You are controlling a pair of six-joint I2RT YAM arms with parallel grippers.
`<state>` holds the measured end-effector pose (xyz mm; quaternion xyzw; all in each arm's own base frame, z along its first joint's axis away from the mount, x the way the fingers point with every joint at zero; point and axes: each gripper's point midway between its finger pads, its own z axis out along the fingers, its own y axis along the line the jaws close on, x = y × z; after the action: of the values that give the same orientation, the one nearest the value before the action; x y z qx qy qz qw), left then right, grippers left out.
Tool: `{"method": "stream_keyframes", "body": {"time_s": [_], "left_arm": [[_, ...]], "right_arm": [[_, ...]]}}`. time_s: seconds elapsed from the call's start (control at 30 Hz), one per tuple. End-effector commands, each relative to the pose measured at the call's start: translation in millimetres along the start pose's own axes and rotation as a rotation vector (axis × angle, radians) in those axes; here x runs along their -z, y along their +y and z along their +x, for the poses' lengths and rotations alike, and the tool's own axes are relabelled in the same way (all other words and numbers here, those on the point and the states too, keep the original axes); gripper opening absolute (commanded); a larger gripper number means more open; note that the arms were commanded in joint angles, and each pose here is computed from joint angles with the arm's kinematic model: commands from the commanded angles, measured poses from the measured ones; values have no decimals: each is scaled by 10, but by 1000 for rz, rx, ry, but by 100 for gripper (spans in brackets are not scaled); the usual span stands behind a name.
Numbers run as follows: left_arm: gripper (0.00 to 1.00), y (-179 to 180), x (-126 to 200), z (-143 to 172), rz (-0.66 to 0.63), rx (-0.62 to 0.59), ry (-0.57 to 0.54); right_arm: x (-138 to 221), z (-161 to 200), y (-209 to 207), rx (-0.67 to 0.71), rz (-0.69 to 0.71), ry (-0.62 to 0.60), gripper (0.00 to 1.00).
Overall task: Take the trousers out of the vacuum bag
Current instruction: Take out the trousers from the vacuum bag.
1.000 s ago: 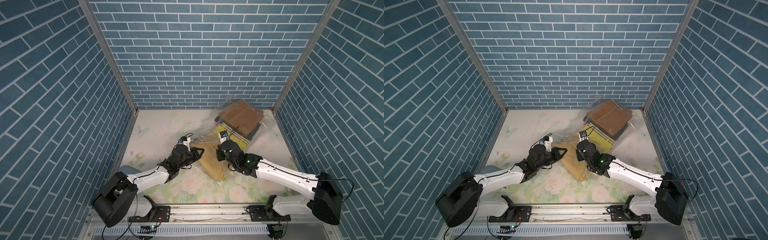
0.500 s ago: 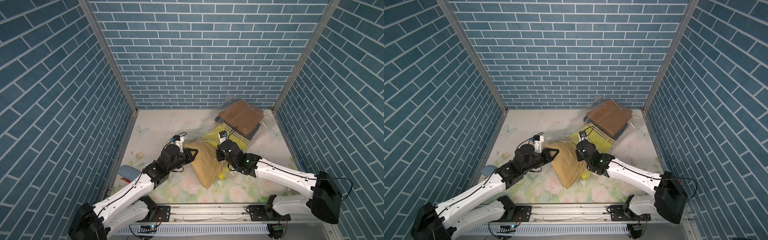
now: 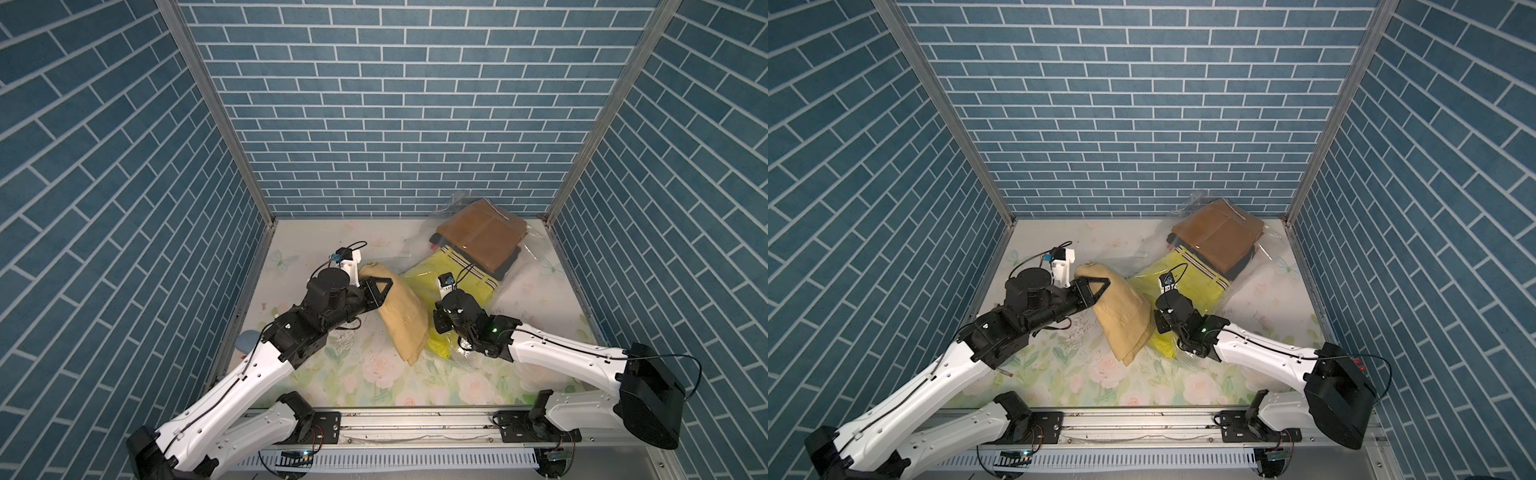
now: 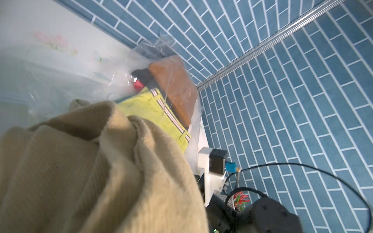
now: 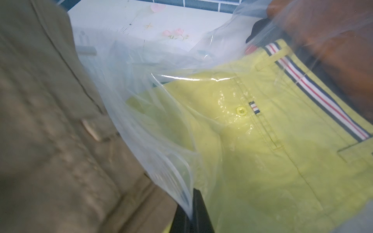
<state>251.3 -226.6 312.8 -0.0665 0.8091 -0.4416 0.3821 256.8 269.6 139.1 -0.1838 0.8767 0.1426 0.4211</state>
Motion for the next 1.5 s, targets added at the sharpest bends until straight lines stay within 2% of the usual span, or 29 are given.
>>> {"method": "stream_keyframes", "body": {"time_s": [0.0, 0.07, 0.27, 0.43, 0.6, 0.8, 1.0, 1.17, 1.47], "left_arm": [[0, -357, 102, -317, 82, -61, -96], [0, -384, 75, -332, 87, -61, -96], [0, -258, -34, -339, 30, -57, -103], [0, -227, -93, -344, 19, -57, -106], [0, -200, -117, -369, 1, -59, -113], [0, -160, -165, -357, -10, -56, -109], [0, -156, -191, -350, -7, -51, -104], [0, -134, -193, -344, -18, -43, -100], [0, -61, -218, -319, -36, -26, -100]], "right_arm": [[42, 140, 65, -14, -63, 23, 0], [85, 167, 137, 1, -103, 17, 1], [415, 56, 391, 69, -242, -51, 35], [722, 10, 528, 130, -321, -90, 56], [1112, -179, 689, 190, -330, -149, 65], [1391, -416, 992, 216, -340, -221, 79], [1264, -454, 1165, 226, -255, -217, 87], [1032, -391, 1040, 181, -60, -206, 87], [898, -230, 1259, 160, -61, -180, 95]]}}
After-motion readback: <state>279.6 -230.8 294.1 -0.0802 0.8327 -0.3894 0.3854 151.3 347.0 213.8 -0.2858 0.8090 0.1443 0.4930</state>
